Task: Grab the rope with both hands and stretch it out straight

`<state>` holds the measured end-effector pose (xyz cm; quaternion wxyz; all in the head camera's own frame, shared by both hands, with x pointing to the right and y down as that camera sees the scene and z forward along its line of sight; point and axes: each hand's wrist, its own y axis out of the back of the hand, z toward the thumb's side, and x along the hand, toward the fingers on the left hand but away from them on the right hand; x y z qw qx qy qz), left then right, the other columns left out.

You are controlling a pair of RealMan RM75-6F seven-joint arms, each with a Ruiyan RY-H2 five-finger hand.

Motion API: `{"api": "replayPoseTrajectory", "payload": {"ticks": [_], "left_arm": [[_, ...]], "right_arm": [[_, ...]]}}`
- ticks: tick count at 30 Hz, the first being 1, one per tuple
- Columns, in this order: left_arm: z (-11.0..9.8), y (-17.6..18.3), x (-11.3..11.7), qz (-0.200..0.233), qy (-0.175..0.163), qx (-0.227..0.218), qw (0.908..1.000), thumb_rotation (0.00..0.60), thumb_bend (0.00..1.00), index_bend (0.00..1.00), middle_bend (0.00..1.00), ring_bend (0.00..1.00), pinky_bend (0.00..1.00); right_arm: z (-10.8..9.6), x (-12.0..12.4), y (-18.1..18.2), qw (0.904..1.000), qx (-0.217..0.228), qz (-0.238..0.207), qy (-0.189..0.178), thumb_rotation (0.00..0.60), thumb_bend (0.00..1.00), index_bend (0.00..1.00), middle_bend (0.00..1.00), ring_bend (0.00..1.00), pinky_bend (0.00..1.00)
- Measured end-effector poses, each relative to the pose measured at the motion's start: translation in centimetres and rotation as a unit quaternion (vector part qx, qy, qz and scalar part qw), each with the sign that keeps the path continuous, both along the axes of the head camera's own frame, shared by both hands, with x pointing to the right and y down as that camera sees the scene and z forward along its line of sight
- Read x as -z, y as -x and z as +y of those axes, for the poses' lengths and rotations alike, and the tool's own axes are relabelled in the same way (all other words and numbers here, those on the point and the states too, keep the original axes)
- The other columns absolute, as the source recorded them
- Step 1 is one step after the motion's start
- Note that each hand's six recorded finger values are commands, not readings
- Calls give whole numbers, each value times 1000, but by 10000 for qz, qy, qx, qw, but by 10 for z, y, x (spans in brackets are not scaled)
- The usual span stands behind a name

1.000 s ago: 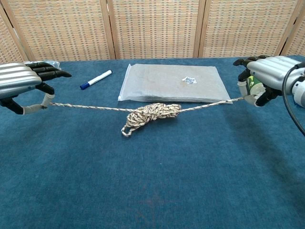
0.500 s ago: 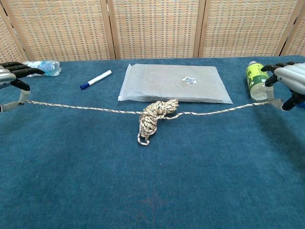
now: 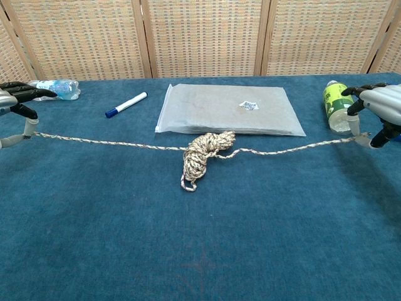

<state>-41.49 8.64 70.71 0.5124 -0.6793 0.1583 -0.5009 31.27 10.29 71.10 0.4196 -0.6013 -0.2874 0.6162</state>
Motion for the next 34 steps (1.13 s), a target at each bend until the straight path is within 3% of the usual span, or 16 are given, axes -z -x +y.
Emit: {"api": "replayPoseTrajectory", "payload": {"ticks": [2, 9, 16, 22, 26, 34], "left_arm": [[-1, 3, 6, 184, 22, 169, 9997, 600, 0, 0, 0, 0, 0], [-1, 17, 41, 869, -134, 855, 9924, 600, 0, 0, 0, 0, 0], [31, 40, 90, 1594, -479, 2072, 9640, 600, 0, 0, 0, 0, 0], [85, 61, 122, 1311, -795, 2848, 9462, 600, 0, 0, 0, 0, 0], [114, 65, 141, 1212, -851, 3122, 9384, 600, 0, 0, 0, 0, 0], [134, 53, 149, 1080, -735, 3056, 9432, 600, 0, 0, 0, 0, 0]], "right_arm": [[0, 8, 3, 9998, -44, -189, -62, 600, 0, 3, 0, 0, 0], [1, 58, -3, 9939, -103, -988, -483, 600, 0, 0, 0, 0, 0], [25, 108, -35, 9870, 124, -1268, -977, 600, 0, 0, 0, 0, 0], [76, 133, -67, 9832, 118, -1313, -1260, 600, 0, 0, 0, 0, 0], [107, 146, -81, 9816, 23, -1284, -1411, 600, 0, 0, 0, 0, 0], [133, 161, -86, 9815, -83, -1197, -1490, 600, 0, 0, 0, 0, 0]]}}
